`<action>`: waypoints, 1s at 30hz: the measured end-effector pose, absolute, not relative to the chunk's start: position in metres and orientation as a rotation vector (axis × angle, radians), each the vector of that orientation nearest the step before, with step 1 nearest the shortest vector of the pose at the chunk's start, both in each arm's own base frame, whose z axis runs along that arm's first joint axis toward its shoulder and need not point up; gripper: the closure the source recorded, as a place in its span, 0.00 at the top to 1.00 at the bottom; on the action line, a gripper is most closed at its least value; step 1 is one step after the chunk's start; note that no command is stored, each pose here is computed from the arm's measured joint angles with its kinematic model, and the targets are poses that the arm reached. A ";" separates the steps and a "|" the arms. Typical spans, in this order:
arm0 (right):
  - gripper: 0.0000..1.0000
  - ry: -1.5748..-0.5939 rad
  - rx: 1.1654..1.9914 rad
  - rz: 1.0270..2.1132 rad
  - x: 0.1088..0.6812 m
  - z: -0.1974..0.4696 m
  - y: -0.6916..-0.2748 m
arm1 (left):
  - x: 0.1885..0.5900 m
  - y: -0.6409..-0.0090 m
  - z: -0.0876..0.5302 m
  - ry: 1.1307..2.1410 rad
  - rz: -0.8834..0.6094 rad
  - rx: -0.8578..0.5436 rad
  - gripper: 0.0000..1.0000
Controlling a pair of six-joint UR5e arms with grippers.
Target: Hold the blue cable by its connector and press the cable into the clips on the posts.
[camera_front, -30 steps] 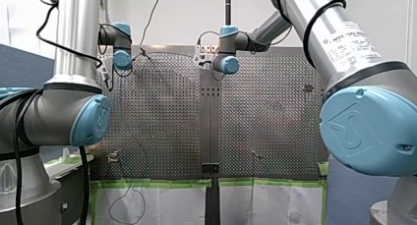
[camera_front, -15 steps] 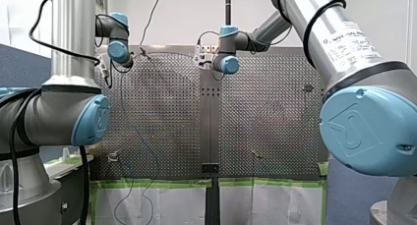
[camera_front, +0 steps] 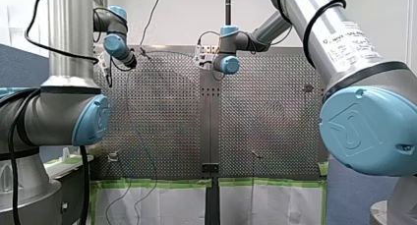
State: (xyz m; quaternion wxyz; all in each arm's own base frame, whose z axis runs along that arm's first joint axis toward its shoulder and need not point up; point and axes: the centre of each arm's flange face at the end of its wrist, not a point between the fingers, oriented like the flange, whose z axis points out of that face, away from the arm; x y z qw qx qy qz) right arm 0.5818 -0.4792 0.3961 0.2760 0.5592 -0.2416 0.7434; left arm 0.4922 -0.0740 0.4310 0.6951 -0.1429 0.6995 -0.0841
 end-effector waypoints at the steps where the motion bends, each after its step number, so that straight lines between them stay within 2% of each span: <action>1: 0.00 -0.650 1.503 1.997 0.582 0.396 -0.479 | 0.490 -0.074 0.434 1.556 -0.202 -0.318 1.00; 8: 0.00 -0.652 1.506 1.995 0.581 0.396 -0.479 | 0.474 -0.078 0.454 1.518 -0.258 -0.292 1.00; 30: 0.00 -0.656 1.504 1.990 0.579 0.396 -0.483 | 0.443 -0.093 0.463 1.494 -0.278 -0.261 1.00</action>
